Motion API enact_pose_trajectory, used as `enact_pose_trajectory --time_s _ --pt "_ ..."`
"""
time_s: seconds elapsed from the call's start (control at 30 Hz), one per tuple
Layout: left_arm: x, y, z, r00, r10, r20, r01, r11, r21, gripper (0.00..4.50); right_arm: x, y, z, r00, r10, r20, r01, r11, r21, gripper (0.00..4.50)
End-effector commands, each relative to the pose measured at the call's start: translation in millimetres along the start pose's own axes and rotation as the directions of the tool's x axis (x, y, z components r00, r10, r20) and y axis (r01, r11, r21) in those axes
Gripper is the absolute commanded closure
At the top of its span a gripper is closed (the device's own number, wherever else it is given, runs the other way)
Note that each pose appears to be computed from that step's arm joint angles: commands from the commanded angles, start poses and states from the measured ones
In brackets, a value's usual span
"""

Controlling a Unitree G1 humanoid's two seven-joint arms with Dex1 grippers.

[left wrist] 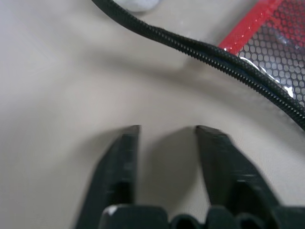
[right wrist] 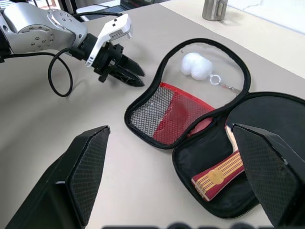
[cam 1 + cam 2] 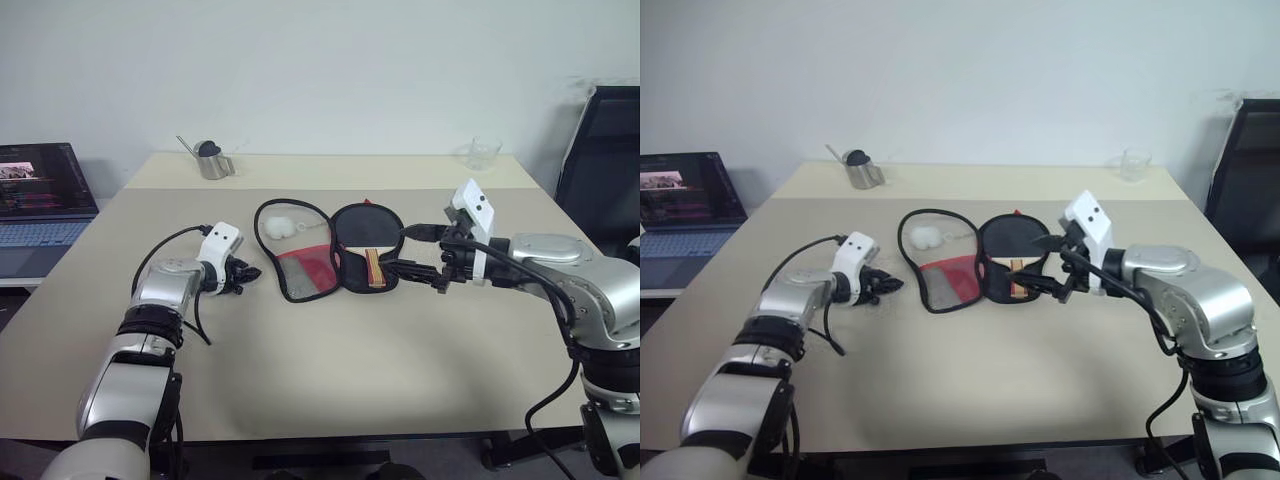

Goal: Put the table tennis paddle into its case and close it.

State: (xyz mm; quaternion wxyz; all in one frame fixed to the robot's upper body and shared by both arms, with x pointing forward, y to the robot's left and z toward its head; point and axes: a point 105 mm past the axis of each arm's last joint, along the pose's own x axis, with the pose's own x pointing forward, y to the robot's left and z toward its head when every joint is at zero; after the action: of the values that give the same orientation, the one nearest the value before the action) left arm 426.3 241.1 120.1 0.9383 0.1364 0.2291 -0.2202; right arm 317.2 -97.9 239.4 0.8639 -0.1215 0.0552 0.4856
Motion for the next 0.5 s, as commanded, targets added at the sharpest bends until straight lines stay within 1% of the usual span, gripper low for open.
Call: enact_pose_trajectory --time_s 0.03,0.07,0.1,0.17,0.2,0.4,0.5 --pt "1 5 19 0.997 0.041 0.06 -0.041 0.999 0.001 3.93 -6 -3 14 0.999 -0.013 0.049 0.015 0.999 -0.045 0.0" --pt "4 3 20 0.997 0.044 0.062 -0.044 0.999 -0.002 4.25 -6 -2 15 0.999 0.001 0.054 0.002 0.999 -0.051 0.0" --pt "7 1 22 0.997 0.048 0.065 -0.047 0.999 -0.005 4.46 -6 2 16 0.998 0.026 0.058 -0.022 0.998 -0.062 0.0" --pt "13 -4 27 0.995 0.055 0.079 -0.054 0.998 -0.015 4.46 -8 18 17 0.992 0.11 0.058 -0.104 0.99 -0.093 0.0" --pt "16 -8 31 0.995 0.043 0.092 -0.042 0.999 -0.02 4.46 -8 21 17 0.99 0.129 0.059 -0.123 0.988 -0.098 0.0" --pt "33 -36 49 0.991 -0.03 0.132 0.031 0.999 -0.005 4.46 -7 17 19 0.992 0.105 0.065 -0.099 0.99 -0.099 0.0" --pt "36 -44 54 0.988 -0.05 0.147 0.05 0.999 0.001 4.46 -7 16 20 0.993 0.098 0.066 -0.091 0.991 -0.1 0.0"
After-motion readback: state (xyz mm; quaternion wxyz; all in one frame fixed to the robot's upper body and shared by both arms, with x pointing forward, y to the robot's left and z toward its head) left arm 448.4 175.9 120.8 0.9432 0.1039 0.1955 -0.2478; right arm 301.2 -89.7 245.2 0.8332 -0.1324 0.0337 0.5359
